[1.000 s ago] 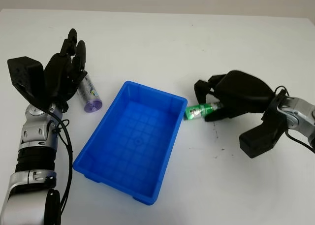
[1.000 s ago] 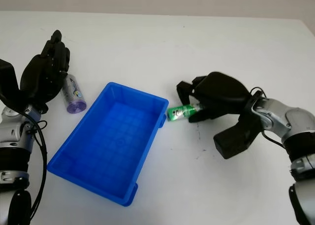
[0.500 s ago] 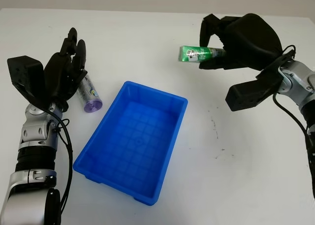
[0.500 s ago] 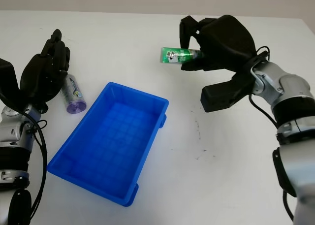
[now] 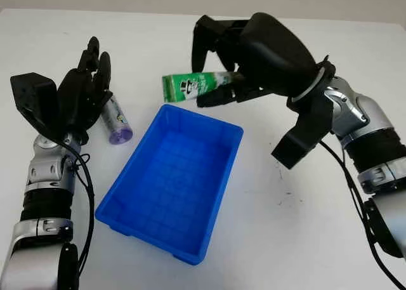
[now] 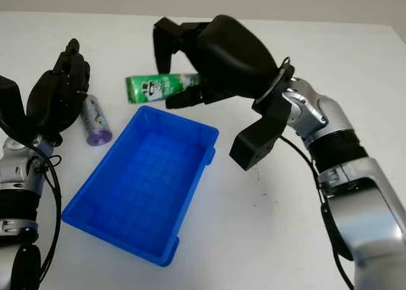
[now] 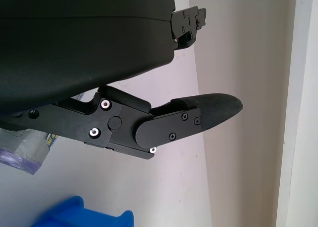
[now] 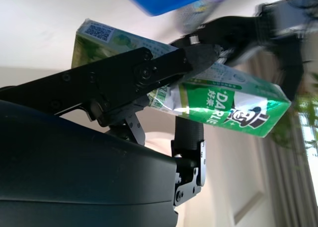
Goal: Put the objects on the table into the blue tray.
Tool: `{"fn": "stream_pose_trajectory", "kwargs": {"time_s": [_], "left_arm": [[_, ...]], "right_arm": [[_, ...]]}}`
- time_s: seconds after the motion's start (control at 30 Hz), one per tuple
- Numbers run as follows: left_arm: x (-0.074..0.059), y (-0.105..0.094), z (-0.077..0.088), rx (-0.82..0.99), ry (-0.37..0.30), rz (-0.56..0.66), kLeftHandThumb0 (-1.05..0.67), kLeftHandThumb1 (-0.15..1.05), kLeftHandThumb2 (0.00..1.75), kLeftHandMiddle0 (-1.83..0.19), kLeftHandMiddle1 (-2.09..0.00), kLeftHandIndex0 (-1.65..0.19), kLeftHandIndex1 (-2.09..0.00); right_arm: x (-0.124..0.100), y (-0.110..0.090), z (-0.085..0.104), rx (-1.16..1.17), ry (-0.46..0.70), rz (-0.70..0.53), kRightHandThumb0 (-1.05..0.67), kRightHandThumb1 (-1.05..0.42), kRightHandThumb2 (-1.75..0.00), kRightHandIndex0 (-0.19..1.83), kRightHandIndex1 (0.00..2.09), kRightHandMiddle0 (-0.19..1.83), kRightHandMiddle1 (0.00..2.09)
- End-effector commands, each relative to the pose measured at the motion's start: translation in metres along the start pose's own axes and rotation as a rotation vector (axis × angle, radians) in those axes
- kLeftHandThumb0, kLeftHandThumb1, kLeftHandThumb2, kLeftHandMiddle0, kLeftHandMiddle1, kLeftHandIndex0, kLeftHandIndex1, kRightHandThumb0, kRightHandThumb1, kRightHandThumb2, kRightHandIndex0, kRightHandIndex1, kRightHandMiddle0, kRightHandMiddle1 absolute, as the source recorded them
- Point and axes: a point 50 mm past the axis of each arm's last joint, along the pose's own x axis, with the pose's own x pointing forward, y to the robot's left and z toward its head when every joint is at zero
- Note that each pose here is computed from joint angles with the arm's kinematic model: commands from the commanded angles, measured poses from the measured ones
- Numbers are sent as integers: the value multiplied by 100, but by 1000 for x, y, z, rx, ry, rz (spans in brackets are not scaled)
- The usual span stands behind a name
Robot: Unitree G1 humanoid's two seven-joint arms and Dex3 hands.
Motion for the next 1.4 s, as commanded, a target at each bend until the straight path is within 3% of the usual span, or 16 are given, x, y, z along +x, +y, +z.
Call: {"fn": "stream_pose_trajectory", "kwargs": {"time_s": [0.0, 0.1, 0.2, 0.23, 0.27, 0.3, 0.33, 0.4, 0.47, 0.5, 0.67, 0.77, 0.9, 1.13, 1.2, 1.37], "left_arm": [[3, -2, 6, 3, -22, 0, -75, 105, 63, 19, 0, 19, 0], [3, -2, 6, 2, -20, 5, -75, 105, 61, 19, 0, 19, 0], [2, -2, 6, 4, -20, 7, -76, 105, 61, 19, 0, 19, 0], [2, -2, 5, 0, -19, 8, -76, 105, 61, 19, 0, 19, 0], [2, -2, 5, -4, -19, 9, -76, 105, 61, 19, 0, 19, 0], [2, -2, 5, -8, -22, 6, -76, 105, 60, 19, 0, 19, 0], [2, -2, 5, -11, -24, 4, -76, 105, 60, 19, 0, 19, 0], [2, -2, 4, -13, -28, 0, -76, 105, 60, 19, 0, 19, 0], [2, -3, 3, -14, -32, -6, -76, 105, 61, 19, 0, 19, 0], [2, -3, 3, -14, -33, -9, -75, 105, 61, 19, 0, 19, 0], [2, -4, 2, -19, -33, -8, -74, 105, 62, 19, 0, 19, 0], [1, -4, 1, -25, -37, -4, -74, 105, 62, 19, 0, 19, 0], [1, -4, 1, -17, -34, -4, -74, 105, 62, 19, 0, 19, 0], [0, -3, 0, -13, -31, -2, -74, 105, 62, 19, 0, 19, 0], [0, -2, 0, -11, -31, -1, -74, 105, 63, 19, 0, 19, 0], [-1, 0, 1, -13, -31, -4, -74, 105, 62, 19, 0, 19, 0]], "right_arm": [[1, 1, 8, 45, -39, 1, -50, -105, -27, 127, 209, 92, 209], [1, 4, 14, 57, -41, 137, -54, -105, -26, 119, 209, 87, 209], [-2, 3, 14, 30, 13, 301, -56, -105, -20, 92, 209, 71, 209], [-2, 2, 13, 16, 43, 381, -60, -105, -20, 69, 207, 53, 207], [-3, 0, 13, 8, 71, 457, -63, -105, -20, 47, 189, 34, 189], [-5, 0, 12, 13, 95, 532, -69, -105, -17, 26, 140, 20, 140], [-7, 0, 12, 23, 109, 578, -73, -105, -15, 17, 94, 17, 93], [-10, 1, 11, 42, 136, 648, -77, -105, -13, 10, 30, 16, 30], [-12, 1, 10, 49, 156, 699, -80, -105, -15, -2, 11, 6, 11], [-13, 1, 10, 52, 164, 713, -85, -105, -26, -12, 5, -6, 6], [-15, -1, 6, 57, 181, 682, -91, -105, -36, -19, 0, -17, 2], [-17, -5, -2, 125, 233, 562, -89, -105, -39, -19, 0, -18, 2], [-31, -8, -27, 251, 387, 287, -84, -105, -53, -19, 0, -19, 0], [-68, 8, -71, 586, 693, -191, -76, -105, -76, -19, 0, -19, 0], [-79, 15, -81, 748, 781, -323, -79, -105, -72, -19, 0, -19, 0], [-95, 29, -91, 908, 911, -474, -75, -105, -76, -19, 0, -19, 0]]}}
